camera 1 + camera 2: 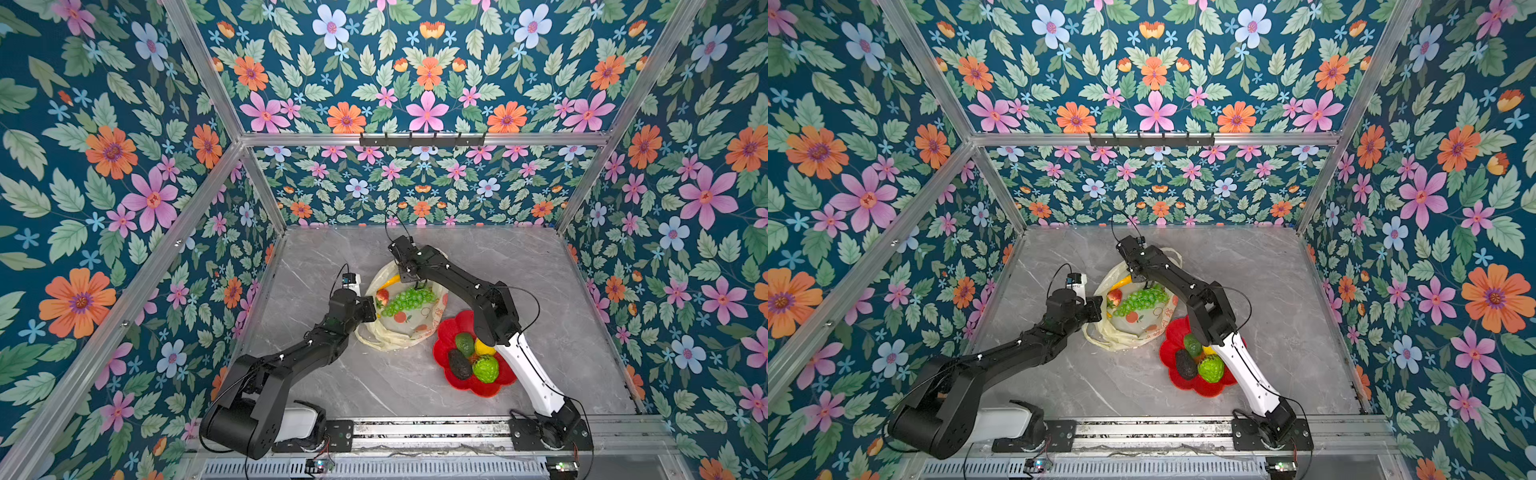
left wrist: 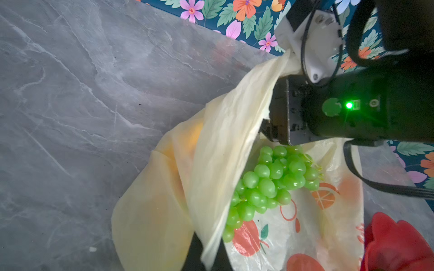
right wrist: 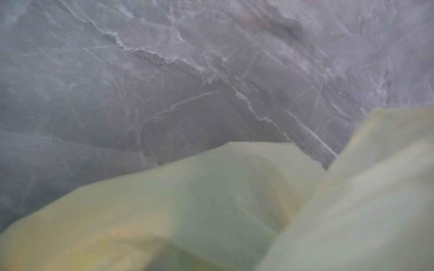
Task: Take fruits out of the plastic bag
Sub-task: Pick up the fruit from the plastic bag.
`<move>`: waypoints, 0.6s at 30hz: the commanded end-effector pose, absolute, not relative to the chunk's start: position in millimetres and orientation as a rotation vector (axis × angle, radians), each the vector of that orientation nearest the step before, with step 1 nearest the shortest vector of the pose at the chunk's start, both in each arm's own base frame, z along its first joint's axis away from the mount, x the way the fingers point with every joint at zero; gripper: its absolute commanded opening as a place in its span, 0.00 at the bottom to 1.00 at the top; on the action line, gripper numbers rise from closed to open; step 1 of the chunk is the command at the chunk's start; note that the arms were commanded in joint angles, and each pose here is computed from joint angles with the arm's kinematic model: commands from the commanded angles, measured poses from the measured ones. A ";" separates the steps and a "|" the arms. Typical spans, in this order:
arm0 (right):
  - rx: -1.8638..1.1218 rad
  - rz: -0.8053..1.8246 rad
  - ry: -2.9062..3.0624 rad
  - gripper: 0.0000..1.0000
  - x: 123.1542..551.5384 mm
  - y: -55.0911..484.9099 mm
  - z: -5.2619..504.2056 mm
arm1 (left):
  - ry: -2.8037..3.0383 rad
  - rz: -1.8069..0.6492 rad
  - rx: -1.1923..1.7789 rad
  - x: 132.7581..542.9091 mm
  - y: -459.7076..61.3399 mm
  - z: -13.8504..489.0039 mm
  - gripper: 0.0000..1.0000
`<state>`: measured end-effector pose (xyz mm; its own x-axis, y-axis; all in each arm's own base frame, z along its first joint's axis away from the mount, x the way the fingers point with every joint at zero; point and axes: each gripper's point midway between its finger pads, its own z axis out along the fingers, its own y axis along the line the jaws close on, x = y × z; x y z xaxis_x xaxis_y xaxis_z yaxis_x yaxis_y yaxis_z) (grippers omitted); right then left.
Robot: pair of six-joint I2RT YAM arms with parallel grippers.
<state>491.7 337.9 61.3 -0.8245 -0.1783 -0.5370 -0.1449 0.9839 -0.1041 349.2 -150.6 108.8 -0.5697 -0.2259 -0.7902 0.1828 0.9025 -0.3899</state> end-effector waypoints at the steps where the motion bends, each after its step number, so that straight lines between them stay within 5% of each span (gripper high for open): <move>1: -0.281 -0.016 2.520 0.44 484.9 349.2 81.1 | 2.097 -0.533 -0.028 352.3 -150.2 112.1 0.00; 18: -0.357 0.209 2.553 0.43 426.9 360.9 97.2 | 2.097 -0.529 -0.031 352.9 -149.6 112.0 0.00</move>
